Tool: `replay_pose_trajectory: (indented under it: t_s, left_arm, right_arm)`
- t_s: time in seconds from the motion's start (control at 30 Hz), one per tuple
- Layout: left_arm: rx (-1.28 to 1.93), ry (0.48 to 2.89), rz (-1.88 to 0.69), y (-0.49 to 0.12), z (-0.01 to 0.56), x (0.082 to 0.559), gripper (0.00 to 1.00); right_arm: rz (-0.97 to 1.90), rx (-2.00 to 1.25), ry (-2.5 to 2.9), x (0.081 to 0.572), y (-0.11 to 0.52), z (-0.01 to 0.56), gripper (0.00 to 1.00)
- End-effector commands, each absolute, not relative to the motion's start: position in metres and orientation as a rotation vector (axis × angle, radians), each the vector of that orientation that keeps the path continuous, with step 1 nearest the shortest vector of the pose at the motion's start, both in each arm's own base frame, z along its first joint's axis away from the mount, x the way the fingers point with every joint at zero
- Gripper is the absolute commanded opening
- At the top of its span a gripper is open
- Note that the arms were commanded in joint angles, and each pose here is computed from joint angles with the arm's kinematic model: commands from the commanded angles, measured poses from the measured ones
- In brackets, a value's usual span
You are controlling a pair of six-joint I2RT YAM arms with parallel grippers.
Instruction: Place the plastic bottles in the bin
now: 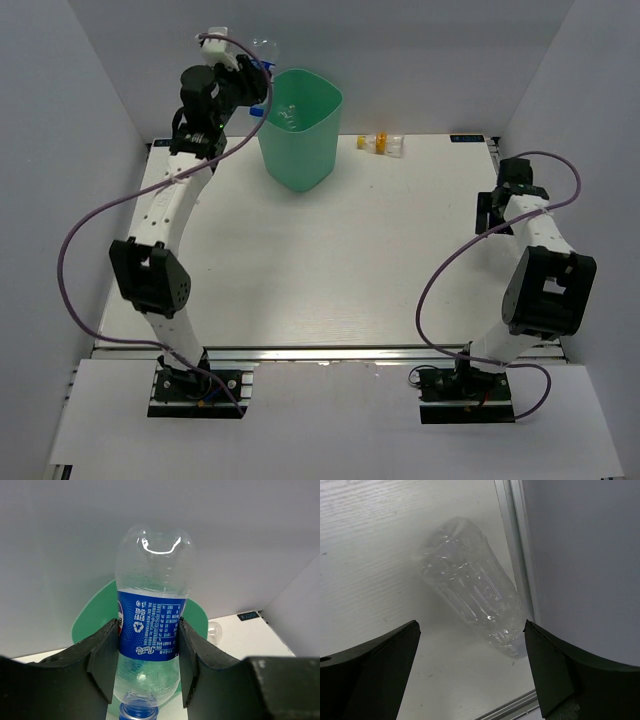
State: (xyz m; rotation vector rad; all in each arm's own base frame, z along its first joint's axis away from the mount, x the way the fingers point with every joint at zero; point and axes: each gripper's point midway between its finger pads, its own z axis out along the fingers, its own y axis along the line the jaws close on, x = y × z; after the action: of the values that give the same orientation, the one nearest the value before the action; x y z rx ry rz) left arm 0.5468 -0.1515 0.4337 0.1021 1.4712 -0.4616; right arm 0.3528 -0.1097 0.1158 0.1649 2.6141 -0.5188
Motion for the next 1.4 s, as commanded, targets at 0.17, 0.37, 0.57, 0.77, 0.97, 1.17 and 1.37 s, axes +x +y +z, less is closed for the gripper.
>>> replay_pose_trajectory:
  t_s: [0.17,0.37,0.57,0.77,0.97,1.17,1.37]
  left_arm:
    - [0.044,1.517,-0.487,-0.177,0.400,0.607,0.13]
    - [0.072,1.508,-0.517,-0.195,0.392,0.618,0.33]
    - [0.116,1.503,-0.543,-0.203,0.392,0.618,0.50]
    - [0.123,1.469,-0.552,-0.202,0.412,0.610,0.98]
    - [0.107,1.415,-0.572,-0.198,0.447,0.591,0.98]
    - [-0.036,1.431,-0.399,-0.151,0.468,0.556,0.98]
    - [-0.215,1.426,-0.227,-0.088,0.432,0.477,0.98]
  right_arm:
    - [-0.305,0.074,2.632,0.370,-0.125,0.076,0.89]
    - [-0.282,0.148,2.697,0.361,-0.146,0.050,0.89]
    - [-0.289,0.179,2.731,0.357,-0.153,0.036,0.89]
    - [-0.312,0.301,2.768,0.348,-0.161,0.031,0.88]
    - [-0.082,0.329,2.783,0.347,-0.130,0.026,0.60]
    - [0.225,0.254,2.542,0.384,-0.090,0.082,0.27]
    - [0.391,-0.057,2.235,0.419,-0.015,0.182,0.32]
